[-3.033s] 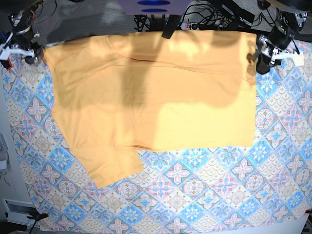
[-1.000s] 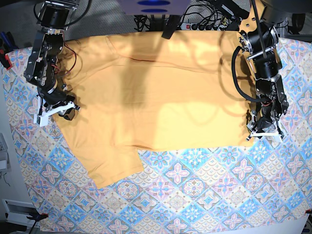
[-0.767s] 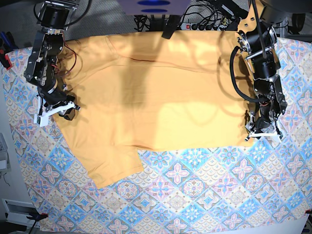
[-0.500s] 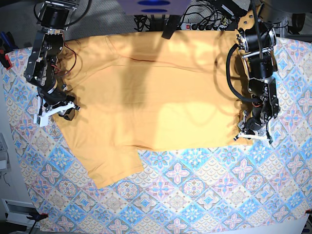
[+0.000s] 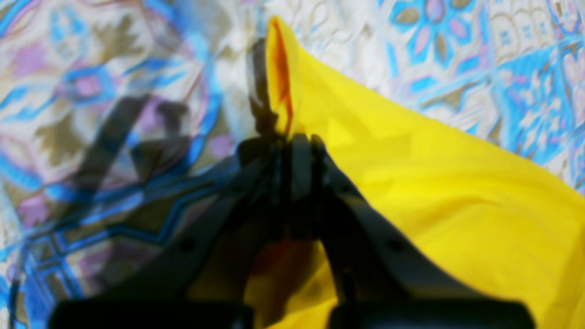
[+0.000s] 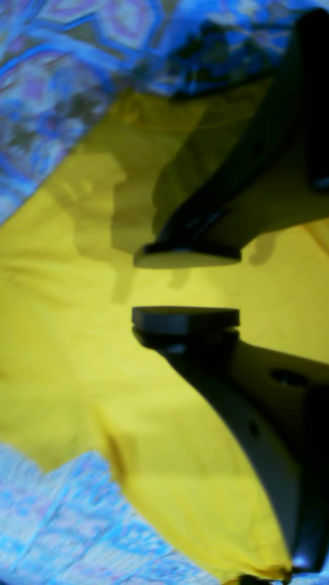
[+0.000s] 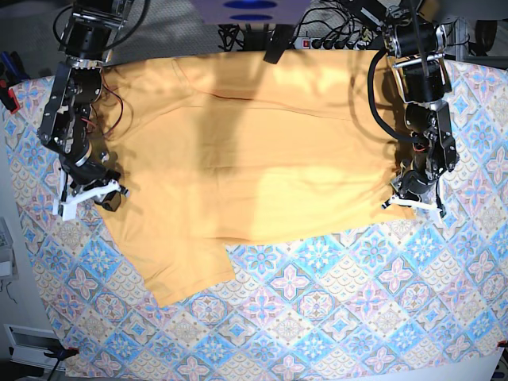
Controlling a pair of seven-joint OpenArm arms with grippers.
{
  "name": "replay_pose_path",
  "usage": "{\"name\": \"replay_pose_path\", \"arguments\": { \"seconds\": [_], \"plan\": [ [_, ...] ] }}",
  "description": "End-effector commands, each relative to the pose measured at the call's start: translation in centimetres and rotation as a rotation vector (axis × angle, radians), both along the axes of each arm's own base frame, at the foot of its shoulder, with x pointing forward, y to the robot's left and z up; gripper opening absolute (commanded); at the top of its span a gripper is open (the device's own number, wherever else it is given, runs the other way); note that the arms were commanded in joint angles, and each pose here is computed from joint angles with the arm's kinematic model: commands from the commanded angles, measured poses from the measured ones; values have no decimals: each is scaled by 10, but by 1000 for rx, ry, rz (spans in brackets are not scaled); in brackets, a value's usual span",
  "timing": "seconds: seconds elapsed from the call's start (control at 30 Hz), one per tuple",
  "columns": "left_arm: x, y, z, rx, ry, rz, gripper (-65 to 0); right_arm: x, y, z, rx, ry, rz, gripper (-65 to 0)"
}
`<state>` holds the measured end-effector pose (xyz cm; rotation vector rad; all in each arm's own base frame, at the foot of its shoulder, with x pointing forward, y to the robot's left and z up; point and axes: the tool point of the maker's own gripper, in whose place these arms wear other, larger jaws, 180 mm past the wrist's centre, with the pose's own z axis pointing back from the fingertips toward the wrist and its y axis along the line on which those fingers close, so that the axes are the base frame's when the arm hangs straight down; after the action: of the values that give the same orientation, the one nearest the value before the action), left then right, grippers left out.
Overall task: Fold the T-shirt properly
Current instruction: 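Grasp the shirt's side edges midway with both grippers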
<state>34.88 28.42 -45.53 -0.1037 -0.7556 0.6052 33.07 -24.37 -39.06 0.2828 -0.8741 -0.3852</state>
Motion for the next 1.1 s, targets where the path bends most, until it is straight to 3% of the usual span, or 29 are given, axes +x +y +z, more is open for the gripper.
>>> {"name": "replay_pose_path", "arguments": {
  "seconds": [0.0, 0.13, 0.3, 0.63, 0.77, 0.9, 1.07],
  "plan": [
    [10, 8, 23, 31, -75, -8, -650, 11, -13, 8, -22, -20, -17, -511],
    [-1, 8, 33, 63, -100, -25, -650, 35, -21, 5, -26, -5, -36, -511],
    [-9, 7, 36, 77, -106, -34, -650, 57, -37, 7, -234, 48, -10, -507],
    [-20, 1, 60, 122, -161, -72, -650, 100, -16, -11, -503, 62, 168, -506],
    [-26, 0, 66, 136, -173, -83, -650, 105, -21, -25, -524, 59, 204, -506],
    [-33, -3, 70, 147, -180, -94, -650, 106, -17, -39, -485, 45, 261, -506],
    [-37, -3, 69, 148, -175, -97, -650, 102, -32, -49, -483, 60, 247, -489]
  ]
}}
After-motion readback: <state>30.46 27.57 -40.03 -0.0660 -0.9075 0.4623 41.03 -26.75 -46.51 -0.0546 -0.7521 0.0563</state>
